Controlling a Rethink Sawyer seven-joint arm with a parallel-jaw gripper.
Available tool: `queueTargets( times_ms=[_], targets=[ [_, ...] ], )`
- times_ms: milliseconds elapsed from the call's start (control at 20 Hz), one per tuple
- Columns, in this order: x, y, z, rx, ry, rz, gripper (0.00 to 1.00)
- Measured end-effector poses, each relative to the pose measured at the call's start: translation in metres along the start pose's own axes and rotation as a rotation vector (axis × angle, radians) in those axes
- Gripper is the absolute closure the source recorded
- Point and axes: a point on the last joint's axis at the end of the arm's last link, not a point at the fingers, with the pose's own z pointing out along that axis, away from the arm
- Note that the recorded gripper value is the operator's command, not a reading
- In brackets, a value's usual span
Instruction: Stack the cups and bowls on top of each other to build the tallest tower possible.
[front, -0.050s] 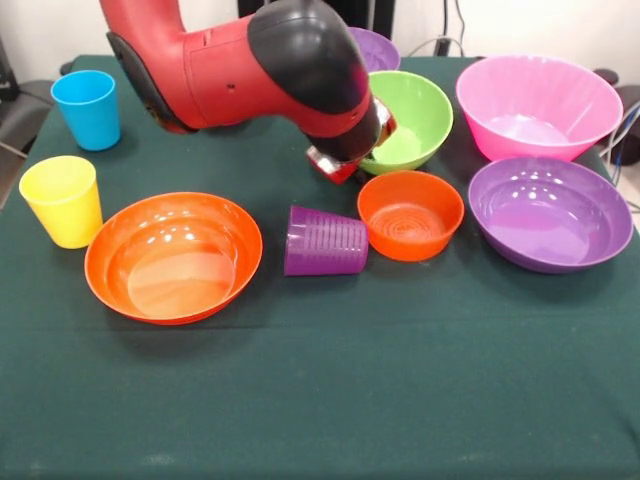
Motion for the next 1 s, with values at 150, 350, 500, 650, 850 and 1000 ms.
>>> queueTargets(
  times_ms=[150, 350, 500, 650, 850, 1000],
  targets=[
    [-0.002, 0.005, -0.003, 0.009, 0.005, -0.011, 0.0],
    [-0.004, 0.011, -0.002, 0.039, 0.013, -0.036, 0.0],
    [-0.003, 0.014, -0.002, 0.055, 0.012, -0.048, 0.0],
    [-0.002, 0.016, -0.001, 0.069, 0.005, -0.056, 0.0],
    [-0.001, 0.016, -0.001, 0.071, 0.004, -0.058, 0.0],
    [0.0, 0.017, -0.001, 0.075, -0.001, -0.059, 0.0]
  ],
)
